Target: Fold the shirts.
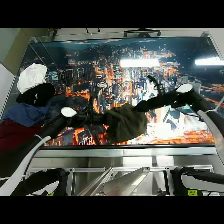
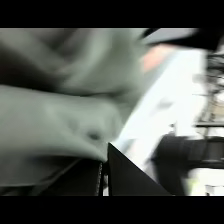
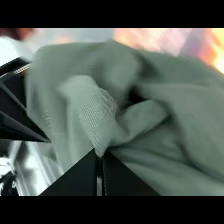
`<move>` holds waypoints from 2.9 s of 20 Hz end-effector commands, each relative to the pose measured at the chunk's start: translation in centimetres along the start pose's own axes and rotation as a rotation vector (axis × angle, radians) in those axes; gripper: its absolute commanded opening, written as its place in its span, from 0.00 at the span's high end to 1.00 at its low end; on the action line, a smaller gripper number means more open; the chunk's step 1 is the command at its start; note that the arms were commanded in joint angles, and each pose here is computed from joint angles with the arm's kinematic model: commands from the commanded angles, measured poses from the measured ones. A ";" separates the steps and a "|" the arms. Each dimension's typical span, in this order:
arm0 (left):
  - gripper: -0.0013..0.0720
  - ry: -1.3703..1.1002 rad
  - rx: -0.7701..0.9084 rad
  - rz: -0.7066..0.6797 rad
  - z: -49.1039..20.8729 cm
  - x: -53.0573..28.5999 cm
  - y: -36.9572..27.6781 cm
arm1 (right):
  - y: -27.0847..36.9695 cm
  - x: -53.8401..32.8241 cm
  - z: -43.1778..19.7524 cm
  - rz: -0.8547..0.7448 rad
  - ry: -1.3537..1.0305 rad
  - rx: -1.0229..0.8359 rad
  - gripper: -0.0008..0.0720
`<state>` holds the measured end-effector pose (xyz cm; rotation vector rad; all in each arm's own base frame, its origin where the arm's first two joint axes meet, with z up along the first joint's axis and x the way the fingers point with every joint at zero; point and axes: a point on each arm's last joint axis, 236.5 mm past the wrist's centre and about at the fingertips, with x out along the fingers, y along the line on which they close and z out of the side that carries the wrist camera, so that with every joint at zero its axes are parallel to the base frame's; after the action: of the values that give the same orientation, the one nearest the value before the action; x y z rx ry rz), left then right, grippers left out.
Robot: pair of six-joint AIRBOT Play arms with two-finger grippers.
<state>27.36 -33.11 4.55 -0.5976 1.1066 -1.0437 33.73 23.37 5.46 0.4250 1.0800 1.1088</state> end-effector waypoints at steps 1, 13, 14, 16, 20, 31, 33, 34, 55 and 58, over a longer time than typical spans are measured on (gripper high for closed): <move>0.97 -0.111 0.243 -0.163 7.2 -7.6 -10.9 | 10.8 -7.9 7.2 0.052 -0.244 -0.248 0.96; 0.96 -0.446 0.728 0.119 10.0 -27.0 -28.2 | 30.4 -21.3 8.6 -0.177 -0.657 -0.674 0.96; 0.96 -0.384 0.682 0.111 10.1 -25.7 -26.5 | 28.8 -20.0 8.6 -0.158 -0.606 -0.614 0.96; 0.96 -0.265 0.585 0.081 10.3 -22.0 -22.8 | 24.6 -16.7 8.2 -0.143 -0.483 -0.503 0.96; 0.96 0.047 0.326 0.119 7.9 -11.9 -10.6 | 12.3 -8.8 5.2 -0.185 -0.233 -0.215 0.96; 0.01 0.412 -0.172 0.311 2.2 -6.3 11.2 | -8.4 -0.2 -3.3 -0.301 -0.009 0.246 0.30; 0.01 0.451 -0.206 0.294 1.3 -7.8 10.7 | -8.8 -3.0 -3.2 -0.343 -0.027 0.231 0.30; 0.01 0.463 -0.217 0.290 0.4 -8.3 10.3 | -9.2 -4.9 -3.3 -0.380 -0.041 0.227 0.30; 0.04 0.200 -0.382 0.258 -9.4 -3.2 17.3 | -13.8 1.9 -12.0 -0.364 -0.002 0.513 0.30; 0.40 0.137 -0.375 0.202 -7.8 -2.7 16.4 | -13.1 3.2 -11.3 -0.326 -0.023 0.505 0.39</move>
<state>25.06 -22.22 -11.25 -0.6465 1.5175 -0.6954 30.43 16.53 -10.68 0.6108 1.3721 0.5208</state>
